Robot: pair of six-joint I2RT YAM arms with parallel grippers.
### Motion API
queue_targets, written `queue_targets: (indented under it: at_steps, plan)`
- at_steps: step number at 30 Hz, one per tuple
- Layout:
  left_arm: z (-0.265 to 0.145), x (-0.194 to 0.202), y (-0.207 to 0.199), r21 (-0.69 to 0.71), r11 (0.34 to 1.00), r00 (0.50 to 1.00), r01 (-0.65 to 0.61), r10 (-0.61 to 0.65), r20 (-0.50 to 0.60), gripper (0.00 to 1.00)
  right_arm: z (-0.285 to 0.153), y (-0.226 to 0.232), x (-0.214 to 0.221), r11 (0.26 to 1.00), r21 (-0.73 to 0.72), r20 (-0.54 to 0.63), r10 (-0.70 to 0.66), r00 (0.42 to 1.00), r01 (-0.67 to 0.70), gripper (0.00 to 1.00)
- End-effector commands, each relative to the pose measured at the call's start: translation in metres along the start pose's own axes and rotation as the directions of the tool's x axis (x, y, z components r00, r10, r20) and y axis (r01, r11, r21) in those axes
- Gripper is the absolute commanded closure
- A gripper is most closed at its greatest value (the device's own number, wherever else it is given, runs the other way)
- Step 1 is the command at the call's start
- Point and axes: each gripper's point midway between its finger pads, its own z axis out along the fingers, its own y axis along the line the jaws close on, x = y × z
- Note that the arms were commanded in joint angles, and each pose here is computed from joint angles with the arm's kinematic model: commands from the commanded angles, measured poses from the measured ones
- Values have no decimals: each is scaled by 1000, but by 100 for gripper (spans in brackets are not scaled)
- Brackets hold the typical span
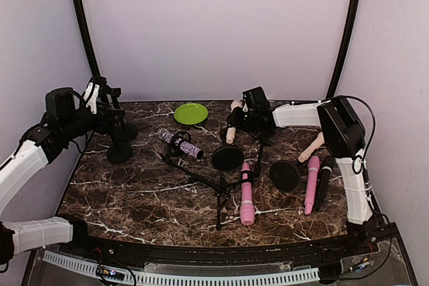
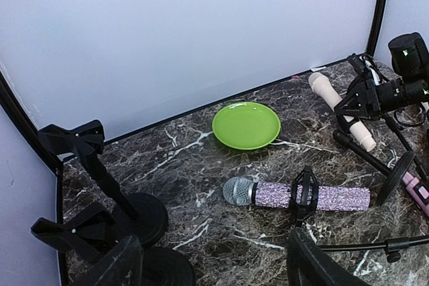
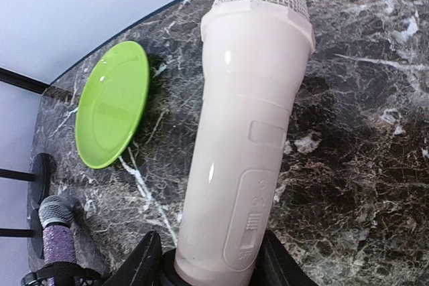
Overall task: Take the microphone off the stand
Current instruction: Pick up the microphone stand with the microphone from the center of the board.
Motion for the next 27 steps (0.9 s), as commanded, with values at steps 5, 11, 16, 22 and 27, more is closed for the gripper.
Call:
queue_targets:
  at_steps: [5,11,16,22,27]
  plan:
    - [-2,-38,-39,162,982,988,102,-119,99,34,-96,103,-83,933,-332,294,-37,955,138,90]
    - [2,-56,-80,318,936,966,152,-209,151,35,-143,125,-92,870,-407,439,-80,895,277,90]
    - [20,-60,-116,417,898,969,139,-210,130,35,-179,144,-91,816,-440,524,-106,845,375,92]
    - [31,-71,-162,550,829,970,100,-203,130,37,-227,167,-94,759,-486,586,-84,806,434,92]
    - [40,-73,-202,628,776,978,64,-173,113,38,-270,184,-93,716,-523,621,-52,782,462,94]
